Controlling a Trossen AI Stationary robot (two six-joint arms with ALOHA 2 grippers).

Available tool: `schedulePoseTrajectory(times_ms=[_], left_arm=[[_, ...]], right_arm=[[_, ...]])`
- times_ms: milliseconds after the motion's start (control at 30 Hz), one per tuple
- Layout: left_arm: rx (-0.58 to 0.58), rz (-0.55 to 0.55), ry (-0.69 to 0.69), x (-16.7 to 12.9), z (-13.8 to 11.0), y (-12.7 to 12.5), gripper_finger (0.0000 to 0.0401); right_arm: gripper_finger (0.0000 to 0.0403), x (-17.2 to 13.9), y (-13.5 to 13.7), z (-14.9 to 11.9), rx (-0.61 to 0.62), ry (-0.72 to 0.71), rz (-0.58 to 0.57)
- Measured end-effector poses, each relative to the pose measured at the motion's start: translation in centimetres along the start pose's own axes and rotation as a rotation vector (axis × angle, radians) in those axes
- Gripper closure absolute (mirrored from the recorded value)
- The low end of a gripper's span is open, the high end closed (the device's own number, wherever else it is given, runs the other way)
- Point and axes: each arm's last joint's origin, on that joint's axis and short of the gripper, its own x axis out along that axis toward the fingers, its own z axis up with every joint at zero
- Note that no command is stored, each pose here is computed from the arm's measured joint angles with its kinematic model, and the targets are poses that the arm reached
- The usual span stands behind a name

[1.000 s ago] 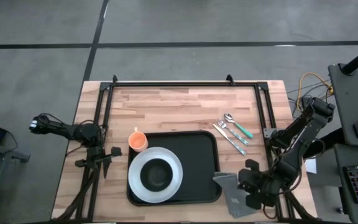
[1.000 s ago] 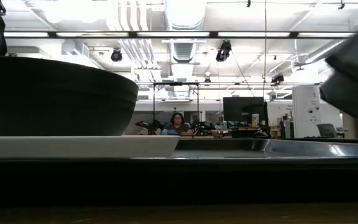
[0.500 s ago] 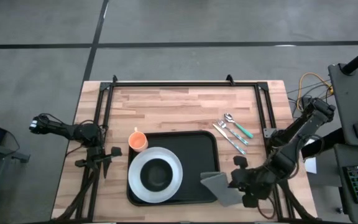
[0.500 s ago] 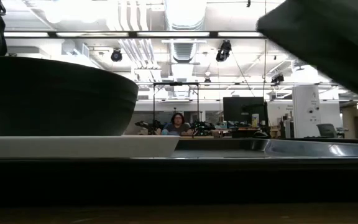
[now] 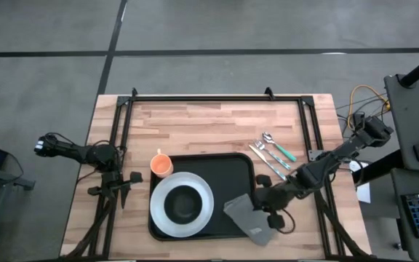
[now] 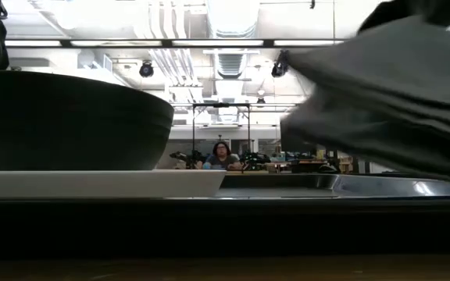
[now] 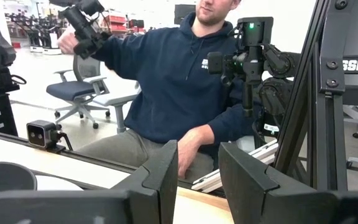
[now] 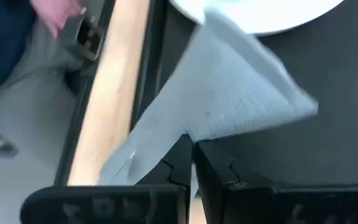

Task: Set up tray
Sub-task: Put the gray table napkin to the right of the white plate on the black table tray

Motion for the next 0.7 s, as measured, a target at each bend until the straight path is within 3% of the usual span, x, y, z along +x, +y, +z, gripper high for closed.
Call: schedulePoseTrajectory(times_ms=[333,700], left_arm=[[-0.001,0.000,0.000,0.0,0.0,0.0,0.0303],[0.000,0.000,0.000,0.0,0.0,0.0,0.0303]], right_arm=[[0.0395,1.7,-3.8,2.7,0.107,-0.198,-0.032],[0.0395,7.7,-6.5,1.9,0.404,-0.124,-0.137]])
